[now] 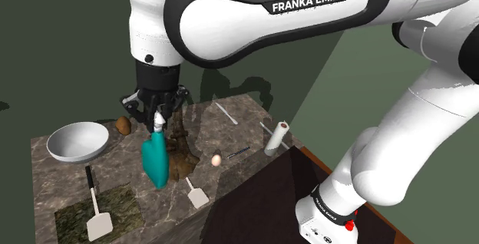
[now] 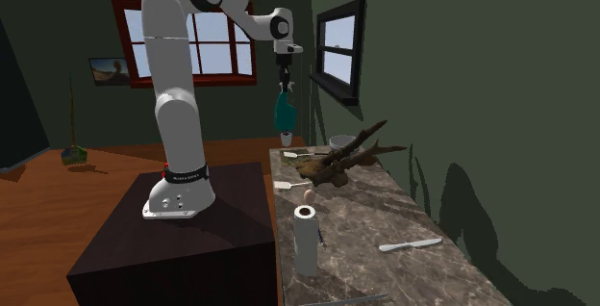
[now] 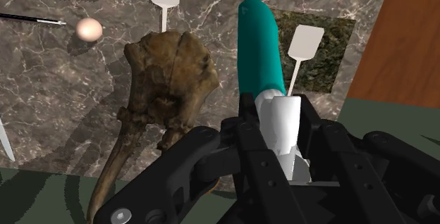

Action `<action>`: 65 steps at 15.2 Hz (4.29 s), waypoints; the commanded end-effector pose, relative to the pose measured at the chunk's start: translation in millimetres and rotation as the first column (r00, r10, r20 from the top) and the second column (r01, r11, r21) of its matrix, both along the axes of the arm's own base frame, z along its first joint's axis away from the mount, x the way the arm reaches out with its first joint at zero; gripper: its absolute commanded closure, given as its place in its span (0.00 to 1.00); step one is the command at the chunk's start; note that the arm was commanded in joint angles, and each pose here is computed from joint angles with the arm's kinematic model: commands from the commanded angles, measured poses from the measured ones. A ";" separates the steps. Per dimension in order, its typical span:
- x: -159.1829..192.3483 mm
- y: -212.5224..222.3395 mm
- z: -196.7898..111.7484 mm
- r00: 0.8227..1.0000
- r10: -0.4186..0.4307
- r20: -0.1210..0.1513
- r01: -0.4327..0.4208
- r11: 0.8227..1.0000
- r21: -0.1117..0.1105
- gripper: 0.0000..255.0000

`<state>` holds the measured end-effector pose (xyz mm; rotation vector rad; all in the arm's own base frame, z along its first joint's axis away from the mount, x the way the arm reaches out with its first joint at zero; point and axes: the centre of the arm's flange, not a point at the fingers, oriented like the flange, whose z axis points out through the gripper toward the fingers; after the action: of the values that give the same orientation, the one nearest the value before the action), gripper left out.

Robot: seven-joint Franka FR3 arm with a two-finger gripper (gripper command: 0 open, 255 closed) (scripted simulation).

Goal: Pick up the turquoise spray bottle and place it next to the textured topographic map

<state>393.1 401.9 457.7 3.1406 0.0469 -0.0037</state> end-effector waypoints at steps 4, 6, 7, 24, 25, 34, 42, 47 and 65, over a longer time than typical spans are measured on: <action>-0.4 -0.8 -27.3 1.000 0.000 0.001 0.000 1.000 0.000 1.00; -0.4 -0.8 -37.8 1.000 0.000 0.001 0.000 1.000 0.000 1.00; -0.4 -0.8 -43.1 1.000 0.000 0.001 0.000 1.000 0.000 1.00; -0.4 -0.8 -132.9 1.000 0.000 0.001 0.000 1.000 0.000 1.00; -0.4 -0.8 -138.1 1.000 0.000 0.001 0.000 1.000 0.000 1.00; -0.4 -0.8 -185.7 1.000 0.000 0.001 0.000 1.000 0.000 1.00; -0.4 -0.8 -216.2 1.000 0.000 0.001 0.000 1.000 0.000 1.00; -0.4 -0.8 -216.2 1.000 0.000 0.001 0.000 1.000 0.000 1.00; -0.3 -0.8 -166.2 1.000 0.000 0.001 0.000 1.000 0.000 0.00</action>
<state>392.8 401.1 291.4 3.1410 0.0472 -0.0027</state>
